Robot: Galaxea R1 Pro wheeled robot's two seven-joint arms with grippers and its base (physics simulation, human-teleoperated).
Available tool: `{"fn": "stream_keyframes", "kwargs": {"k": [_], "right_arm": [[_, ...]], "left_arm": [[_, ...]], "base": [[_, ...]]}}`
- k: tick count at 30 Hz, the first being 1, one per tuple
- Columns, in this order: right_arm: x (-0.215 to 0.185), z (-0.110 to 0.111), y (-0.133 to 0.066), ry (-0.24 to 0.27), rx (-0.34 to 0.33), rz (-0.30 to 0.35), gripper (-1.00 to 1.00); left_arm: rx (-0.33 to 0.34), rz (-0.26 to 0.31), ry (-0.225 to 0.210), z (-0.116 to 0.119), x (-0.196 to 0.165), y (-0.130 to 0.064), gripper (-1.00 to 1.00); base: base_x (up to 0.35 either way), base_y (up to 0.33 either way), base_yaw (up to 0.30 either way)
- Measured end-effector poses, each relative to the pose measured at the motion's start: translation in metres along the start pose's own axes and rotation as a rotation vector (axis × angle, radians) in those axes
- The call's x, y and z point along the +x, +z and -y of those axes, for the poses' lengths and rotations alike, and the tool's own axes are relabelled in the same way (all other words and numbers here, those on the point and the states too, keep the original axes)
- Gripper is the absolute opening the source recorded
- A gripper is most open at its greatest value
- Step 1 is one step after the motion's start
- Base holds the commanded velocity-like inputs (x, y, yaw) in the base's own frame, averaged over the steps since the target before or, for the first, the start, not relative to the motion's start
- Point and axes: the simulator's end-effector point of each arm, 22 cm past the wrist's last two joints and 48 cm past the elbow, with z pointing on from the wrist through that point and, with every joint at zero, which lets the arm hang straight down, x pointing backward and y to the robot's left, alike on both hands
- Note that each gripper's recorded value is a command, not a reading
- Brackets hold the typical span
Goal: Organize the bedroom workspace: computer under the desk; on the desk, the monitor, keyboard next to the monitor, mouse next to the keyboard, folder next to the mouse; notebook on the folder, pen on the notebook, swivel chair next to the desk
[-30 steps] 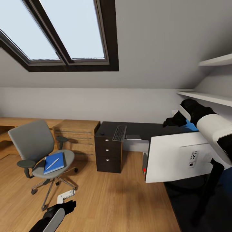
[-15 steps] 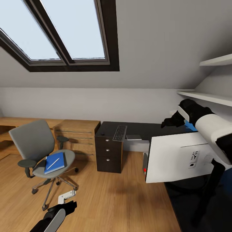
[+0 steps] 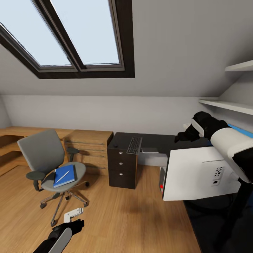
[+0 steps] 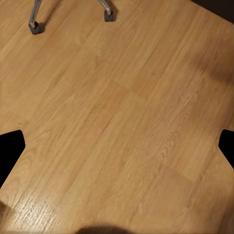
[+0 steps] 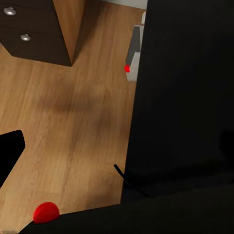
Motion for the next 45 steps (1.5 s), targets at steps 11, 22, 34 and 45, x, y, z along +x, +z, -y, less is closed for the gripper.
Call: {"fn": "stream_keyframes", "kwargs": {"k": [11,22,34,45], "right_arm": [[0.018,0.008,0.012,-0.034,0.043,-0.04,1.0],[0.033,0.014,0.023,-0.071,0.082,-0.075,1.0],[0.034,0.018,0.023,-0.086,0.101,-0.08,1.0],[0.033,0.018,0.023,-0.105,0.113,-0.08,1.0]], "left_arm": [[0.003,-0.001,0.011,0.003,0.002,0.0,1.0],[0.004,-0.001,0.013,0.002,0.002,0.0,1.0],[0.006,-0.002,0.013,0.004,0.003,0.0,1.0],[0.005,-0.002,0.013,0.003,0.002,0.0,1.0]], "base": [[-0.001,0.0,0.003],[-0.152,0.0,0.0],[-0.121,0.0,0.0],[-0.171,0.0,0.0]]}}
